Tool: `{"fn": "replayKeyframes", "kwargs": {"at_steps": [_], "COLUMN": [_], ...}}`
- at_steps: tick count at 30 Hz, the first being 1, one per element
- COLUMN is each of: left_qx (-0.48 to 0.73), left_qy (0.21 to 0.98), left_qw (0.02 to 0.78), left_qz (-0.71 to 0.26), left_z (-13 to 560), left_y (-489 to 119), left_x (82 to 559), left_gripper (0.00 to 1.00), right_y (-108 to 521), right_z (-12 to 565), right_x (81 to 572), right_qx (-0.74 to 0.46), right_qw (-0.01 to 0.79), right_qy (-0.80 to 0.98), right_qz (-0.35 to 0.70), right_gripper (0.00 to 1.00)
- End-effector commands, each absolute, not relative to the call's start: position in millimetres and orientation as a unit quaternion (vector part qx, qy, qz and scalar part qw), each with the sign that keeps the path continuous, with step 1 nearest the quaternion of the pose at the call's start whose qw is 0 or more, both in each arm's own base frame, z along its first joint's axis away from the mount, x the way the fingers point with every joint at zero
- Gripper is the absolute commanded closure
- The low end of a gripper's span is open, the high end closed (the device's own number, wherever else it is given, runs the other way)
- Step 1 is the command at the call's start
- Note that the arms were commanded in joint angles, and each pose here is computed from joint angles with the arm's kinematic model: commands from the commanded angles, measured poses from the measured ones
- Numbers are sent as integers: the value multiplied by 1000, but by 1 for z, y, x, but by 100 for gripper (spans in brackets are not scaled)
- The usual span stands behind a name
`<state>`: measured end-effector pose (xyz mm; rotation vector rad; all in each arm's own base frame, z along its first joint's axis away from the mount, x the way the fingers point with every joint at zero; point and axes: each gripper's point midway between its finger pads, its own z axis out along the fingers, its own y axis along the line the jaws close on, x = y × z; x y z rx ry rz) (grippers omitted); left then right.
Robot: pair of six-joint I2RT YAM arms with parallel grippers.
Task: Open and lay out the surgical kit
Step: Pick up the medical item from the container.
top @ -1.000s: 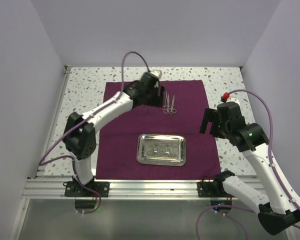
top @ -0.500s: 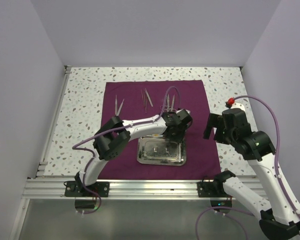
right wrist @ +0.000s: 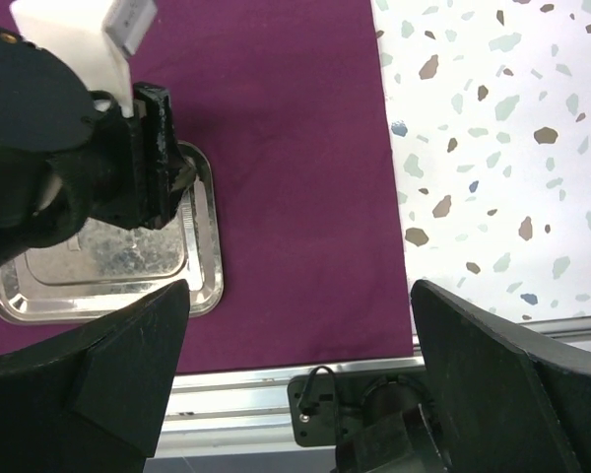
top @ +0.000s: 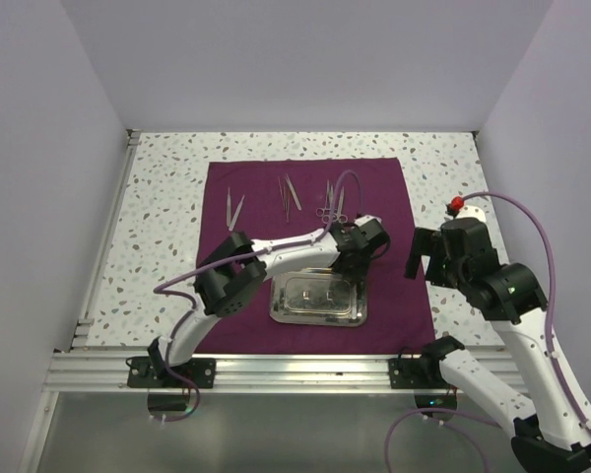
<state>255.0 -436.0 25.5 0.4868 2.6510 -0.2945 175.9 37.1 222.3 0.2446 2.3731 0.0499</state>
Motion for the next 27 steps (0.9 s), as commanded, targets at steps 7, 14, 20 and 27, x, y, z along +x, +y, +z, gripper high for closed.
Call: {"fn": "replayKeyframes", "kwargs": {"at_steps": [7, 14, 20, 27], "left_qx": [172, 152, 150, 153], "left_qy": [964, 974, 979, 982], "left_qw": [201, 164, 132, 109], "left_qz": [-19, 28, 35, 27], "left_z": [-7, -43, -74, -90], "left_y": [-431, -399, -389, -387], "left_x": [240, 220, 201, 190], "left_gripper": [63, 74, 89, 100], "right_y": [32, 29, 29, 32], "right_z": [238, 254, 257, 254], "right_x": [173, 171, 171, 169], "right_qx": [82, 74, 63, 58], "right_qw": [382, 397, 398, 396], "right_qy": [920, 915, 915, 916], "right_qz": [13, 12, 12, 19], "right_gripper": [2, 2, 2, 2]}}
